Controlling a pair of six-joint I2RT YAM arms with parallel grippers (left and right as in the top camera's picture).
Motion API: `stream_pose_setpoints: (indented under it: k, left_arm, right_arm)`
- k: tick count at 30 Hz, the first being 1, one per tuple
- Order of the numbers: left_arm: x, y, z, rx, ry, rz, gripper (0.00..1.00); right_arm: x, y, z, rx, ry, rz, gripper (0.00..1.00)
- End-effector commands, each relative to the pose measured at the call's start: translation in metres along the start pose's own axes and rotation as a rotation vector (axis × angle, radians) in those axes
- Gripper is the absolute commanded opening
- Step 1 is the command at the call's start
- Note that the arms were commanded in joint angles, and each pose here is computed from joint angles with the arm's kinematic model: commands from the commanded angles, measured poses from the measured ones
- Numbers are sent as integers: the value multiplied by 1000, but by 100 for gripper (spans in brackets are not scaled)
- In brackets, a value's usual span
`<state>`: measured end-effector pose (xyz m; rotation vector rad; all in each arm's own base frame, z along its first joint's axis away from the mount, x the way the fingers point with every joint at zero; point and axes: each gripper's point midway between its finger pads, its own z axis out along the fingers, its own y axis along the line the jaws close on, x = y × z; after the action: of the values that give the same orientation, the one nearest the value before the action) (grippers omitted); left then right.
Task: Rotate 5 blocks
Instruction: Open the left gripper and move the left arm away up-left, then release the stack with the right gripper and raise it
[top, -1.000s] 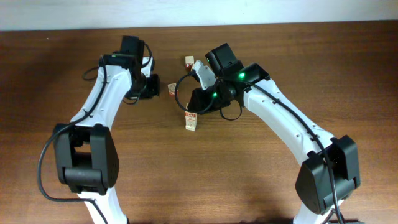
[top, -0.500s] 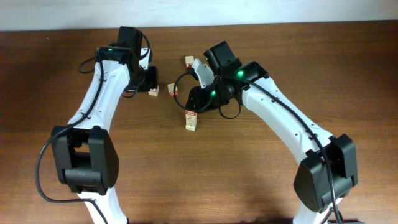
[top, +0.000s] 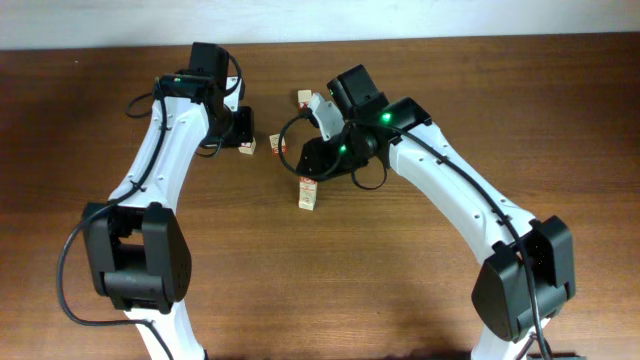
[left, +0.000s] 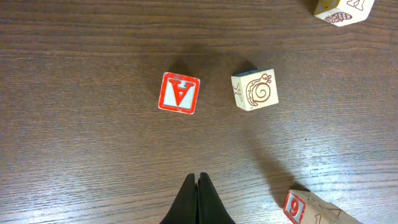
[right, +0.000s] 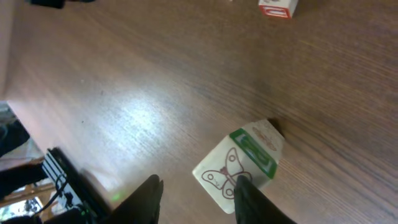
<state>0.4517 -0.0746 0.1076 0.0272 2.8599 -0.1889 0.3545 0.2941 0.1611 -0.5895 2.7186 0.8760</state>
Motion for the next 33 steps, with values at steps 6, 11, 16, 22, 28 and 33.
stream_pose_setpoints:
  k: [6, 11, 16, 22, 28, 33]
  left_arm:
    - [-5, 3, -4, -9, -15, 12, 0]
    - [-5, 3, -4, -9, -15, 12, 0]
    - [-5, 3, -4, -9, -15, 12, 0]
    - [-5, 3, -4, -9, -14, 12, 0]
    - [-5, 3, -4, -9, -14, 12, 0]
    - [-5, 3, -4, -9, -13, 12, 0]
  right_arm:
    - [1, 3, 3, 6, 12, -14, 40]
    - [5, 14, 8, -10, 25, -36, 41]
    - [7, 22, 11, -16, 30, -53, 41]
    - [2, 24, 8, -17, 16, -61, 41]
    - [-7, 30, -3, -5, -8, -71, 42]
    - [-7, 29, -3, -4, -5, -70, 43]
